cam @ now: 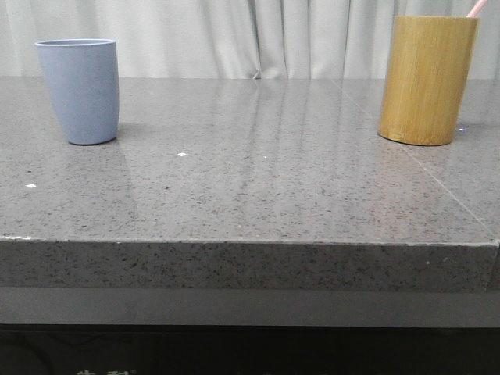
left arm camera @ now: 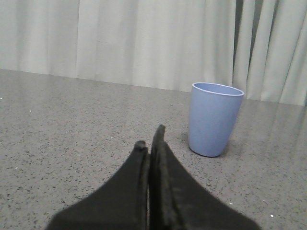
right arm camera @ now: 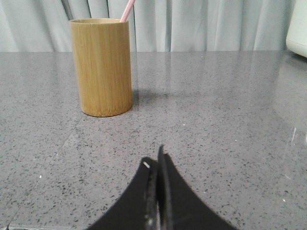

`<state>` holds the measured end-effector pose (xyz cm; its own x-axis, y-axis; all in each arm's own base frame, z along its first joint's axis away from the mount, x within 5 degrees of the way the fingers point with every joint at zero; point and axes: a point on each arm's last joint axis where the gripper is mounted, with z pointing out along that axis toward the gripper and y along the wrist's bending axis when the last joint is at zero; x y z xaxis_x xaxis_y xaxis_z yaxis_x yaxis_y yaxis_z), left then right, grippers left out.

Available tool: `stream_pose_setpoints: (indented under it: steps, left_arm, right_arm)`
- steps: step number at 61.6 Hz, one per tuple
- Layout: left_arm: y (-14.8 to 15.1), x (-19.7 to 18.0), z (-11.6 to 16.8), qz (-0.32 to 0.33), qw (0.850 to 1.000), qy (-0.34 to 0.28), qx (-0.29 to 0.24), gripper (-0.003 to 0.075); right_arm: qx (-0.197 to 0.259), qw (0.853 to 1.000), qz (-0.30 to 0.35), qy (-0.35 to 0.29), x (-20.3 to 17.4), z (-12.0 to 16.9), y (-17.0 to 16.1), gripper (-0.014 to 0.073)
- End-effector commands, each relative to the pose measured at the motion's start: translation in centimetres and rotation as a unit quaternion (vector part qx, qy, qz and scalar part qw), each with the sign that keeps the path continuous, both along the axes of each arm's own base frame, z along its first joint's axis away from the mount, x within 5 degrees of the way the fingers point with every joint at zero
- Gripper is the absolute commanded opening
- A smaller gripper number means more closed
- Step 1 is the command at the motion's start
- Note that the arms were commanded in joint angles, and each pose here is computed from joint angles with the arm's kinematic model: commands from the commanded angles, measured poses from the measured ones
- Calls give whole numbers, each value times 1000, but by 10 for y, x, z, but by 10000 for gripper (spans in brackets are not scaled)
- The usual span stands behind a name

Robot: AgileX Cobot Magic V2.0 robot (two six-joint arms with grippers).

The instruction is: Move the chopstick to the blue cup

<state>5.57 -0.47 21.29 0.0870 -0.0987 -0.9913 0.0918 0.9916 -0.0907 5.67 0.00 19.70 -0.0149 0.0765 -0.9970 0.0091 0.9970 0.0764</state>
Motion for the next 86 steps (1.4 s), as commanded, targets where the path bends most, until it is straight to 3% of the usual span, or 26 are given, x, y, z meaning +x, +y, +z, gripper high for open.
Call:
stream_pose_setpoints:
  steps: [1, 39, 52, 73, 86]
  left_arm:
    - [1, -2, 4, 4, 999, -43, -9, -19]
    - [1, -2, 4, 4, 999, -43, -9, -19]
    - [2, -5, 15, 6, 997, -75, -12, -19]
    - [1, -21, 95, -4, 997, -72, -5, -19]
    - [-1, -12, 155, -11, 1000, -12, 3, -19]
  right_arm:
    - [-7, 998, -8, -56, -2, 10, -1, -68]
    - [-7, 998, -9, -60, -2, 11, -1, -68]
    - [-5, 996, -11, -91, -4, 21, -2, -68]
    - [-18, 990, -1, -137, -30, 115, 1, -68]
    - [-42, 996, 0, -84, -25, 166, 1, -68]
